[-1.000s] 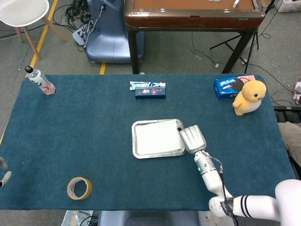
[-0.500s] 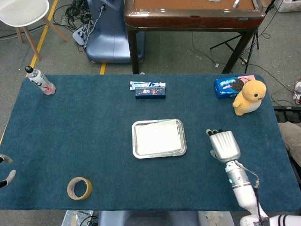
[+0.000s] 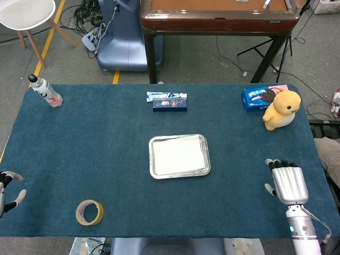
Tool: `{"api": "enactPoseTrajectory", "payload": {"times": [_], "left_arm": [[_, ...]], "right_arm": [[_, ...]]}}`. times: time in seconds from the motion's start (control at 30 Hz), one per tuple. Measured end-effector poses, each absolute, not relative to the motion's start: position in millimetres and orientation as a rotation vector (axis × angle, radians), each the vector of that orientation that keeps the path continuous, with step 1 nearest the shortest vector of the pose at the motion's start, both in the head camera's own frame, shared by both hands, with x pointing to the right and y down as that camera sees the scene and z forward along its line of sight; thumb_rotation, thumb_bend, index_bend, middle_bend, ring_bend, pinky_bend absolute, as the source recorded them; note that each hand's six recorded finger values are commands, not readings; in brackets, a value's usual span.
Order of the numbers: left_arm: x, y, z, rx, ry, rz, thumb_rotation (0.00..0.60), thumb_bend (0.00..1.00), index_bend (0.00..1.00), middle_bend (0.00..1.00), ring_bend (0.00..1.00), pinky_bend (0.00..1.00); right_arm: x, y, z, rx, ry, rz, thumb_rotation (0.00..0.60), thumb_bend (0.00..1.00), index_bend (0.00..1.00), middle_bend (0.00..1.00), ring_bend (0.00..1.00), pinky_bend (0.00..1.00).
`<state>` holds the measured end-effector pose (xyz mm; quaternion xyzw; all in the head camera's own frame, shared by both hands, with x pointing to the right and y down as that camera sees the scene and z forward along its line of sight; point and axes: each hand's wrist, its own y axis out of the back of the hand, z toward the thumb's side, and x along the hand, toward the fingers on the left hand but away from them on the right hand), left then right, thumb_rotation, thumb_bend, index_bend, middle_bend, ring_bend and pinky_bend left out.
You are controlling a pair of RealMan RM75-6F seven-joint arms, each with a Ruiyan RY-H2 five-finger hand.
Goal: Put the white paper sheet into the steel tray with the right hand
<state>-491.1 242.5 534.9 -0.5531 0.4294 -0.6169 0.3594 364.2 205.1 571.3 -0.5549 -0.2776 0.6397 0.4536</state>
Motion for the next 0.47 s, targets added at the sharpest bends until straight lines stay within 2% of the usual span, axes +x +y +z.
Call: {"api": "enactPoseTrajectory", "payload": {"times": [0.2,0.47], "left_arm": [[-490,241,538,-1.43,1.095,-1.596,0.6,0.26,0.46,0.42,0.31,0.47],[-491,241,547,-1.44,1.078,-1.621,0.6,0.26,0.46,0.42,0.31,0.47]], "right_arm": [[387,216,562,-1.38,-0.765,1.579,0.6,0.08,0.36,0.46,0.43,0.52],[405,207,558,-1.385,-0.83,1.597,0.6,0.08,0.36,0.46,0.43,0.52]]}}
